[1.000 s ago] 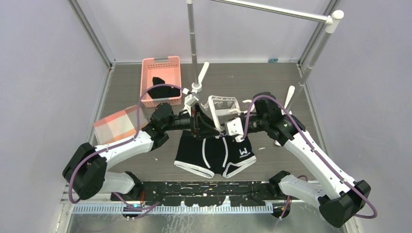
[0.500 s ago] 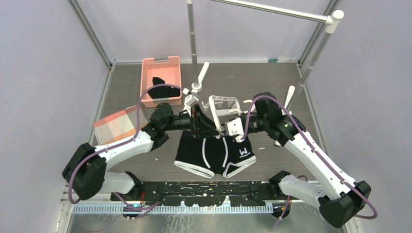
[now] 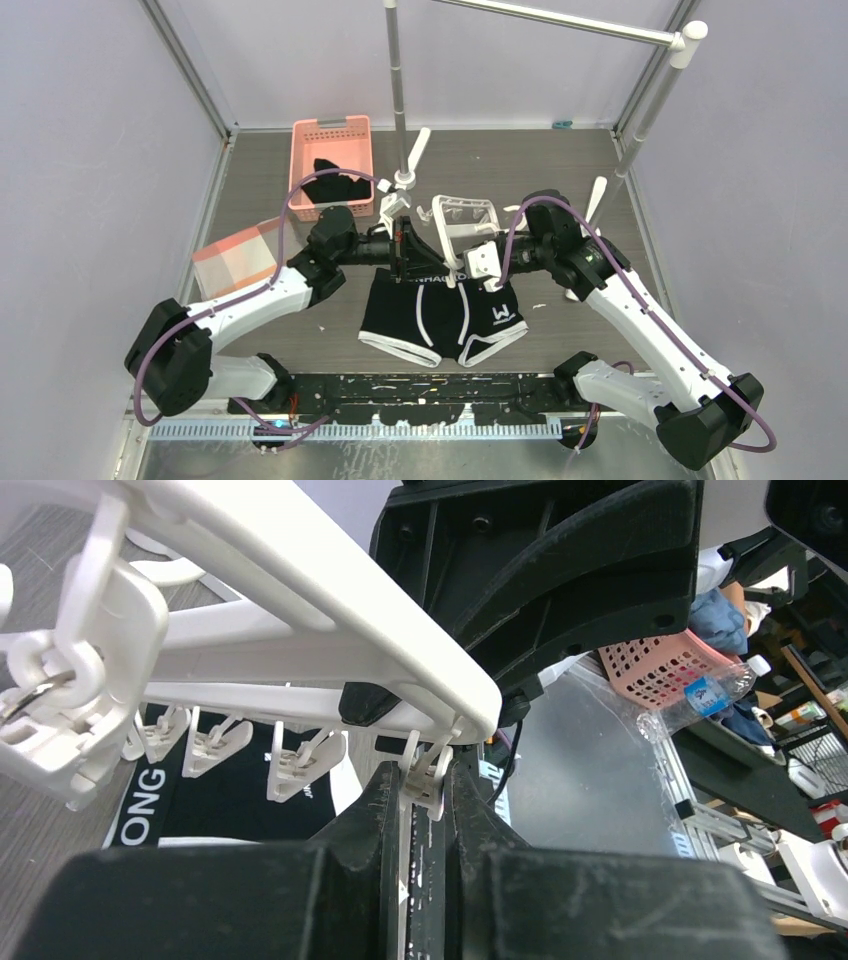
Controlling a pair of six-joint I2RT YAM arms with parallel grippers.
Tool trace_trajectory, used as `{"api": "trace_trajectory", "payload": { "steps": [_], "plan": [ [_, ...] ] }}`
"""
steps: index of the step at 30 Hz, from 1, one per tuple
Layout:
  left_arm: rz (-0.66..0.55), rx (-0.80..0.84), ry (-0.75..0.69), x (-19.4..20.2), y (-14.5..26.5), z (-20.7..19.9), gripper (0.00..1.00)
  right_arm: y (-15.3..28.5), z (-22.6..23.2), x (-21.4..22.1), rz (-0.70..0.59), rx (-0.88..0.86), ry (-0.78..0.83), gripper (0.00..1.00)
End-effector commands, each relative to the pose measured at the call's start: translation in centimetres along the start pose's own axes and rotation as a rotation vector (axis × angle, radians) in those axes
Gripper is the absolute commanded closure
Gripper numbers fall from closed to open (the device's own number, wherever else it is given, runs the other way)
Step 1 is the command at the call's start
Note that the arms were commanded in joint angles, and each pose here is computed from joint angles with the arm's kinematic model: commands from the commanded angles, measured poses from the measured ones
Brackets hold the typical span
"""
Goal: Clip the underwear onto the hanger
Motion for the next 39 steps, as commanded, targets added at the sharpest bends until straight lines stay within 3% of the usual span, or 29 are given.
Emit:
{"api": "trace_trajectory", "payload": {
  "steps": [1,7,19,26,39],
  "plan": [
    [-0.072,-0.002,-0.117,-3.6,0.4,-1.0,0.96,1.0,-2.2,-3.9,-0.104,0.068,0.170,0.99],
    [-0.075,-0.003,-0.111,-3.7,0.3,-1.0,1.00,1.0,-2.3,-4.0,-0.106,0.067,0.168,0.99],
    [-0.107,0.028,-0.094,-4.0,0.2,-1.5,0.55,1.1,-2.6,-4.3,-0.115,0.072,0.176,1.00],
    [-0.113,0.029,-0.086,-3.8,0.2,-1.4,0.44,1.1,-2.5,-4.4,-0.118,0.072,0.178,1.00],
    [-0.086,0.031,-0.034,-2.2,-0.4,-0.2,0.35,1.1,-2.6,-4.5,-0.120,0.074,0.182,1.00]
  ]
}}
Point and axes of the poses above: each gripper's point midway between its finger pads, its own y axis back along the fingers, its own z axis along the line the jaws close on, x = y × z, the point moved 2 cm from there along y, back along the fingers, and after that the axes turned 5 degrees about -y, right-handed, at the moved point
